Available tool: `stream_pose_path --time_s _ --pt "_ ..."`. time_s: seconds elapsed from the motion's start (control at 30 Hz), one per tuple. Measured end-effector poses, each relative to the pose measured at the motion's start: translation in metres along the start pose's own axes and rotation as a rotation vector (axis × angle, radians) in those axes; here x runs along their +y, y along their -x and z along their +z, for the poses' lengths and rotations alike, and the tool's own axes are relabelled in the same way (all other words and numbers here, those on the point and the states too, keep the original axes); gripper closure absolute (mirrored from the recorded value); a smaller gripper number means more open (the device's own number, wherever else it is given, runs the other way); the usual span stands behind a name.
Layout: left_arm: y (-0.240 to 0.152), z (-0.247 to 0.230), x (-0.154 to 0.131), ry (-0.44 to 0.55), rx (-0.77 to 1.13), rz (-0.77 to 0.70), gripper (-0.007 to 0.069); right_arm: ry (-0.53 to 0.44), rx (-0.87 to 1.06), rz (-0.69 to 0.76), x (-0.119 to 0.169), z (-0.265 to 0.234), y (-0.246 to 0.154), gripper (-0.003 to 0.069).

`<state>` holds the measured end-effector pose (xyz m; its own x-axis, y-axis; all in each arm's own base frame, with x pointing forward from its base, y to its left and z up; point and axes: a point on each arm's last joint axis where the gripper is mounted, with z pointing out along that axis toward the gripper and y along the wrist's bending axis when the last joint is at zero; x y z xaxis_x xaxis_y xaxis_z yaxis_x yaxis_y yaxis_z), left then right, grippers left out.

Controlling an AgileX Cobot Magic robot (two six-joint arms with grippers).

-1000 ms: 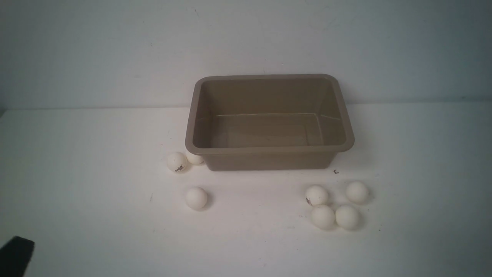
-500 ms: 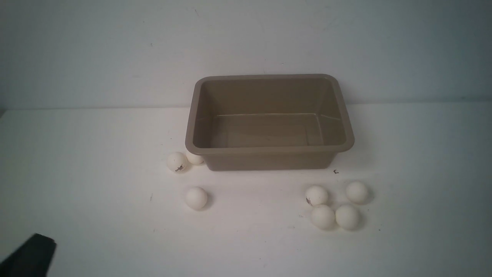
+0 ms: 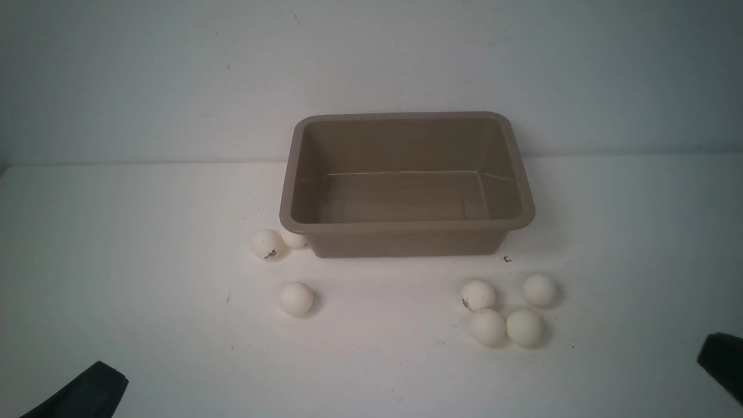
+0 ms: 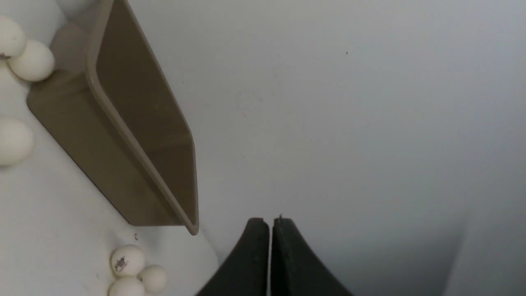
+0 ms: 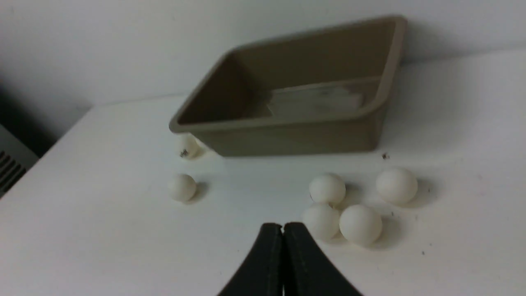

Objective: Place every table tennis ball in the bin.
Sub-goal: Use the right arm to clamp the table tennis ball closest to it

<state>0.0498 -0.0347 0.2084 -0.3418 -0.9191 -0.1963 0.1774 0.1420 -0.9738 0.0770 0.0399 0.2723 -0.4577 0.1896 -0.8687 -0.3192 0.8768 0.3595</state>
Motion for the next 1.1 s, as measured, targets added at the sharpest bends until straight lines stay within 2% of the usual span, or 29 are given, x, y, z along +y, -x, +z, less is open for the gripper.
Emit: stream_pose_path --time_s 0.17,0.27,0.33,0.47,0.57,0.6,0.63,0.7,0.83,0.87,0.97,1.0,1.1 --pt "0.000 0.000 0.000 -0.002 0.002 0.195 0.0629 -0.065 0.204 0.005 -0.023 0.032 0.032 0.0675" --pt "-0.004 0.000 -0.003 -0.030 0.040 0.446 0.0629 -0.055 0.347 0.007 -0.038 0.058 0.061 0.0675" --pt "-0.004 0.000 -0.011 -0.051 0.048 0.539 0.0629 -0.032 0.417 0.012 -0.048 0.078 0.084 0.0673" --pt "0.002 0.008 -0.036 -0.052 0.061 0.686 0.0629 -0.005 0.451 -0.015 -0.055 0.100 0.119 0.0671" --pt "0.012 0.025 -0.068 -0.014 0.122 0.825 0.0629 0.001 0.434 -0.075 -0.047 0.109 0.143 0.0672" --pt "0.012 0.026 -0.070 -0.012 0.128 0.834 0.0629 0.001 0.433 -0.084 -0.046 0.109 0.144 0.0672" --pt "0.019 0.042 -0.090 0.014 0.198 0.898 0.0629 -0.007 0.438 -0.133 -0.036 0.110 0.152 0.0671" --pt "0.023 0.052 -0.100 0.028 0.241 0.915 0.0629 -0.016 0.448 -0.157 -0.032 0.111 0.154 0.0670" --pt "0.043 0.100 -0.128 0.154 0.490 0.971 0.0629 -0.078 0.526 -0.242 -0.021 0.115 0.148 0.0671" --pt "0.050 0.109 -0.130 0.236 0.577 1.013 0.0629 -0.102 0.551 -0.277 -0.017 0.116 0.145 0.0671" --pt "0.069 0.132 -0.131 0.409 0.673 1.045 0.0629 -0.127 0.574 -0.323 -0.010 0.119 0.141 0.0671" --pt "0.081 0.141 -0.128 0.527 0.711 1.079 0.0629 -0.133 0.582 -0.336 -0.006 0.121 0.139 0.0670" --pt "0.099 0.154 -0.123 0.681 0.730 1.098 0.0629 -0.141 0.592 -0.354 -0.002 0.125 0.137 0.0670"
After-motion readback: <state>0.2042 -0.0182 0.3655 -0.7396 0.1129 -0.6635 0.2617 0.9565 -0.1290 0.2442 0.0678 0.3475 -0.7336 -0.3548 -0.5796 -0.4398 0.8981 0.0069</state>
